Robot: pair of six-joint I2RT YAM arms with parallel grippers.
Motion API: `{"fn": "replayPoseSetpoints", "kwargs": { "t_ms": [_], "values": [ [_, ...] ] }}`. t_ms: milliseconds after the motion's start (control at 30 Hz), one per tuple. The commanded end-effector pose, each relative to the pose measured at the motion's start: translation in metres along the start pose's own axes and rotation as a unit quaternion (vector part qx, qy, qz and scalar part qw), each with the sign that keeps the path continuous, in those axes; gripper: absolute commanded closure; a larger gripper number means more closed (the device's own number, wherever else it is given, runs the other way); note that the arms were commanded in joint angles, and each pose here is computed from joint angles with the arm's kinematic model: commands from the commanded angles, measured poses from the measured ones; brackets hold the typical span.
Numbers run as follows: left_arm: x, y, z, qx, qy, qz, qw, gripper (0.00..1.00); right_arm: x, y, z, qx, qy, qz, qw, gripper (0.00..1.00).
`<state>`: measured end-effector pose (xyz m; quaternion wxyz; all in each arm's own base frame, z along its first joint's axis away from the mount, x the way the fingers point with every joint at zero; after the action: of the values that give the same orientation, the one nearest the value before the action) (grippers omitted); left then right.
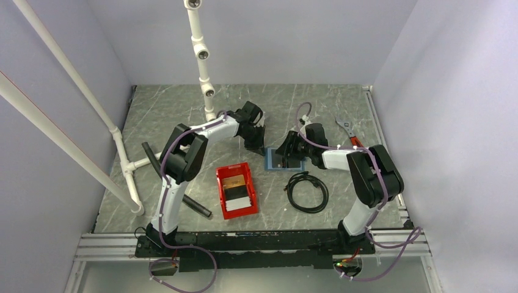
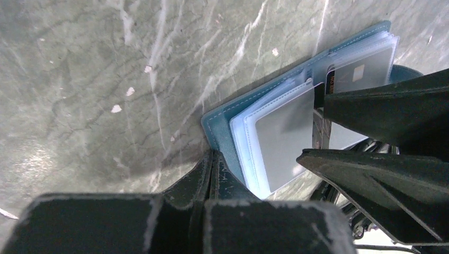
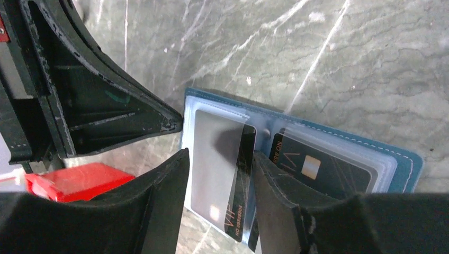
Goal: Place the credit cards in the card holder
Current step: Insert the credit card into the card holder.
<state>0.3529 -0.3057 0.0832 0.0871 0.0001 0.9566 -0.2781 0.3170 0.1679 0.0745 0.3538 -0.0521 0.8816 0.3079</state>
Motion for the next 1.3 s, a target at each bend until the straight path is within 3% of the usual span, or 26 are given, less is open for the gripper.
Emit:
{"fn": "replayPoseSetpoints", "kwargs": {
  "t_ms": [0, 367, 567, 667, 800, 1000, 1267],
  "values": [
    [0.010, -0.007, -0.009, 0.016, 0.013, 0.006, 1.000, 0.99, 0.006, 0.002, -0.018, 0.011, 0.058, -0.058, 0.997, 0.49],
    [0.013, -0.008, -0.009, 0.028, 0.020, 0.005, 0.999, 0.99, 0.002, 0.021, -0.037, -0.051, 0.064, -0.094, 0.992, 0.36],
    [0.012, -0.018, -0.030, 0.038, 0.010, 0.022, 0.999, 0.84, -0.025, 0.019, -0.052, -0.019, 0.053, -0.114, 0.992, 0.35],
    [0.012, -0.026, -0.043, 0.049, 0.012, 0.031, 0.998, 0.71, -0.012, 0.014, -0.058, -0.014, 0.077, -0.100, 0.992, 0.35],
    [0.024, -0.033, -0.051, 0.088, 0.039, 0.030, 0.995, 0.68, 0.008, 0.012, -0.062, -0.028, 0.100, -0.079, 0.991, 0.38],
    [0.056, -0.044, -0.030, 0.083, 0.099, 0.042, 0.991, 0.85, 0.021, 0.005, -0.056, -0.034, 0.091, -0.043, 0.994, 0.45],
    [0.067, -0.029, 0.008, 0.051, 0.137, 0.023, 0.989, 0.92, 0.027, -0.012, -0.042, -0.009, 0.067, -0.016, 0.998, 0.47]
  ]
}}
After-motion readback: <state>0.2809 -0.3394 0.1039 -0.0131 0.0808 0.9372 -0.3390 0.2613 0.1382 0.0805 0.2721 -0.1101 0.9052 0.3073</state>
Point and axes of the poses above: each gripper's point midway between its finger pads, its own z axis out along the fingers, its own y axis along the line the jaws close on, x = y × z, the point moved 7 cm from there along -z, back along the fingers, and after that the axes turned 13 degrees about -z, right-handed, at the moved point
